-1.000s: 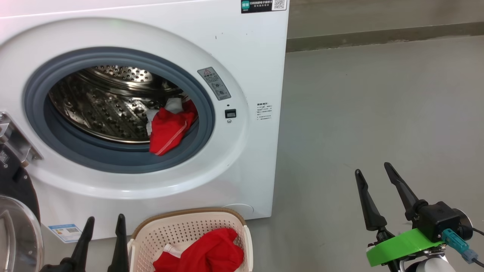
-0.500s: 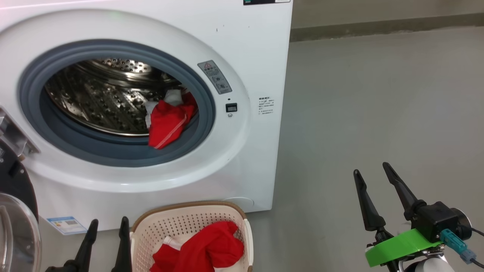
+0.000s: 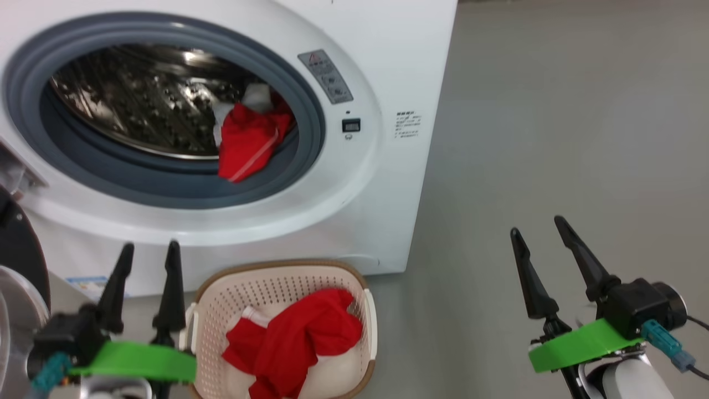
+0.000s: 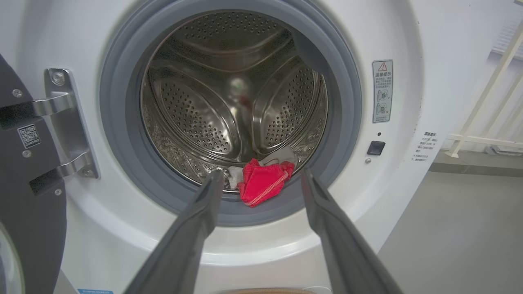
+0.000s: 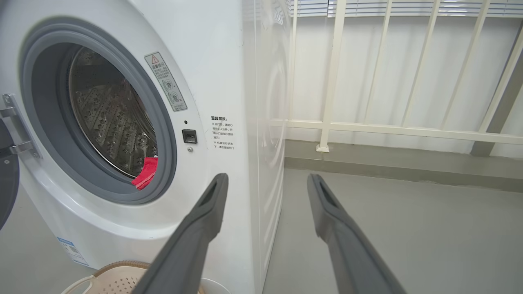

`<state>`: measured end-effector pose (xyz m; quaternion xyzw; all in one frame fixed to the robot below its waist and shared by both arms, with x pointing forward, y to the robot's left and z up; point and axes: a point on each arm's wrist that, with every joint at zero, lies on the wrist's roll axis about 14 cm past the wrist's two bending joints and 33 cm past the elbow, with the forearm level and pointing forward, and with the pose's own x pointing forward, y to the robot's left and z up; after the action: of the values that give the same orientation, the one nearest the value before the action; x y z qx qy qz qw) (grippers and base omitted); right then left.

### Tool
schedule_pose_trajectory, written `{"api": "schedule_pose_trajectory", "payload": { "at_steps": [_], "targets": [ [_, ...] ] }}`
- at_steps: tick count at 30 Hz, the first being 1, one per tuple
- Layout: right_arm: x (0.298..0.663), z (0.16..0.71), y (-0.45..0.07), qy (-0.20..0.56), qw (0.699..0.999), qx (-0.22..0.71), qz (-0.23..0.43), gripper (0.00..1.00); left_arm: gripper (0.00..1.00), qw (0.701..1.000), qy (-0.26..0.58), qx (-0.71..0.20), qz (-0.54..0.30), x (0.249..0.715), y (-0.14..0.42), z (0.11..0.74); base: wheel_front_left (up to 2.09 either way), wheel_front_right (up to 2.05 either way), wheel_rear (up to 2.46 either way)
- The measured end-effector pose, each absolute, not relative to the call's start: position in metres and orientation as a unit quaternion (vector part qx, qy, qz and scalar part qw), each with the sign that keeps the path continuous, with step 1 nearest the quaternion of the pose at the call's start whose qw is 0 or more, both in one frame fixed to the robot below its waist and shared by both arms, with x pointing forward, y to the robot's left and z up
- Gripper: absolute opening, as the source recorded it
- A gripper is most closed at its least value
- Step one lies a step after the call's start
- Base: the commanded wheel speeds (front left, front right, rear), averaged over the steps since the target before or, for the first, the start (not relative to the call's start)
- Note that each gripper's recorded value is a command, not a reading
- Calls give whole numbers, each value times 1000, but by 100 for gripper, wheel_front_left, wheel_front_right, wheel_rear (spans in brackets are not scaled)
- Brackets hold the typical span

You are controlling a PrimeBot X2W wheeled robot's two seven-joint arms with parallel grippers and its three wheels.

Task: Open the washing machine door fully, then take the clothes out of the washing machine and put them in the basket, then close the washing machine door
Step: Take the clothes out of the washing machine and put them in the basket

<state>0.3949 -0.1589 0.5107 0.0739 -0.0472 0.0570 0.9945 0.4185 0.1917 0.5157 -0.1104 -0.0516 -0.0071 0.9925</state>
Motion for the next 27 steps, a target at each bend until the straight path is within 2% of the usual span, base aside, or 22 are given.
{"api": "schedule_pose_trajectory", "payload": {
  "at_steps": [16, 27],
  "targets": [
    [449, 480, -140, -18, 994, 72, 82, 100, 100, 991, -32, -129, -23, 516, 189, 501, 0, 0, 0],
    [470, 450, -133, 9, 993, 75, 92, 100, 100, 991, -6, -124, -43, 582, 175, 483, 0, 0, 0]
  ]
}}
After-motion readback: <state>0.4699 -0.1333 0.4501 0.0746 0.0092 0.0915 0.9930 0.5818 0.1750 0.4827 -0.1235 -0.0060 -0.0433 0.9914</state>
